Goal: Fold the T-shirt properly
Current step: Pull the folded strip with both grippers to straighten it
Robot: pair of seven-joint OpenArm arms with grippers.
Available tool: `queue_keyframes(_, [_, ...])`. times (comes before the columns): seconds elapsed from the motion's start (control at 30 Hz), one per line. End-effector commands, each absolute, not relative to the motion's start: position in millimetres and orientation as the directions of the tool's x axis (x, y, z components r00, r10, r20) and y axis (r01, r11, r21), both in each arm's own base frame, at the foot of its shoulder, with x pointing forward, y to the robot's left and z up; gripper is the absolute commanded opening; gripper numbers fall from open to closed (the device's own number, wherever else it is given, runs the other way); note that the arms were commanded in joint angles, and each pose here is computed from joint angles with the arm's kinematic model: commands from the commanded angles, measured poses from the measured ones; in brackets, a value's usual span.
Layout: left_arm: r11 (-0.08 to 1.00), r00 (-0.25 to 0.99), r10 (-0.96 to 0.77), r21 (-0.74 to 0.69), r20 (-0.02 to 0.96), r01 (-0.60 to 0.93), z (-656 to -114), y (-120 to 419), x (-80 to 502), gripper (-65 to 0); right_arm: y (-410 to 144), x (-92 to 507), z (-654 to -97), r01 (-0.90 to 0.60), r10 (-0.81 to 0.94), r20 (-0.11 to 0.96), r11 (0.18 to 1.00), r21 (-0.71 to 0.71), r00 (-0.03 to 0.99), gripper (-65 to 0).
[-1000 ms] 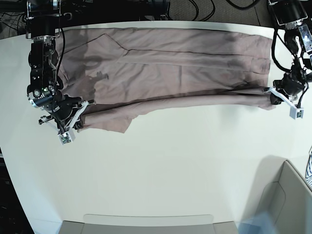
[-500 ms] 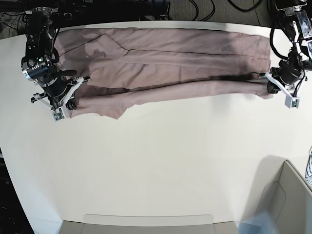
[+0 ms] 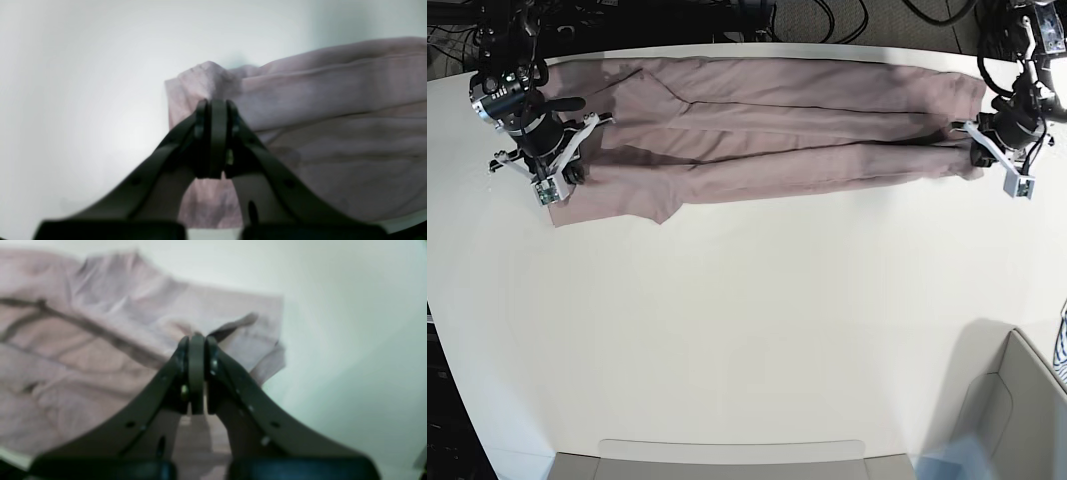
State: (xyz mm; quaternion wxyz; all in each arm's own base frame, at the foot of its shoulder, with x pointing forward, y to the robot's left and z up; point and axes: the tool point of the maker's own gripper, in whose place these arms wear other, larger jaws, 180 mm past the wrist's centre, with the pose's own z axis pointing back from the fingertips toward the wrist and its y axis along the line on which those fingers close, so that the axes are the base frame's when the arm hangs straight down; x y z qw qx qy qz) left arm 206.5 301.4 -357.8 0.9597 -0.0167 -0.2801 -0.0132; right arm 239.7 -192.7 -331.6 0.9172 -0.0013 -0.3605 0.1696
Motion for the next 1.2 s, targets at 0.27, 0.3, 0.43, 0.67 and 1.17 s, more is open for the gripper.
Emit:
queue_keyframes(0.27, [1.000, 0.841, 0.013, 0.009, 0.540, -0.021, -350, 325, 187, -65.0, -197, 207, -329, -0.266, 0.161, 0.671, 0.962, 0.056, 0.724, -65.0])
queue_keyframes(0.3, [1.000, 0.845, 0.018, 0.011, 0.535, -0.028, -352, 326, 184, -65.0, -198, 204, -331, -0.270, 0.168, 0.662, 0.961, 0.055, 0.730, -65.0])
queue_keyframes(0.43, [1.000, 0.858, 0.016, 0.012, 0.513, -0.026, -357, 326, 174, -65.0, -199, 196, -335, -0.269, 0.171, 0.645, 0.961, 0.057, 0.745, -65.0])
queue_keyframes(0.67, [0.999, 0.866, 0.048, -0.014, 0.498, -0.047, -366, 322, 168, -65.0, -202, 192, -340, -0.265, 0.175, 0.630, 0.963, 0.050, 0.757, -65.0])
queue_keyframes(1.17, [0.998, 0.866, 0.057, -0.009, 0.497, -0.061, -368, 323, 158, -52.8, -208, 180, -350, -0.266, 0.215, 0.588, 0.964, 0.000, 0.780, -38.3])
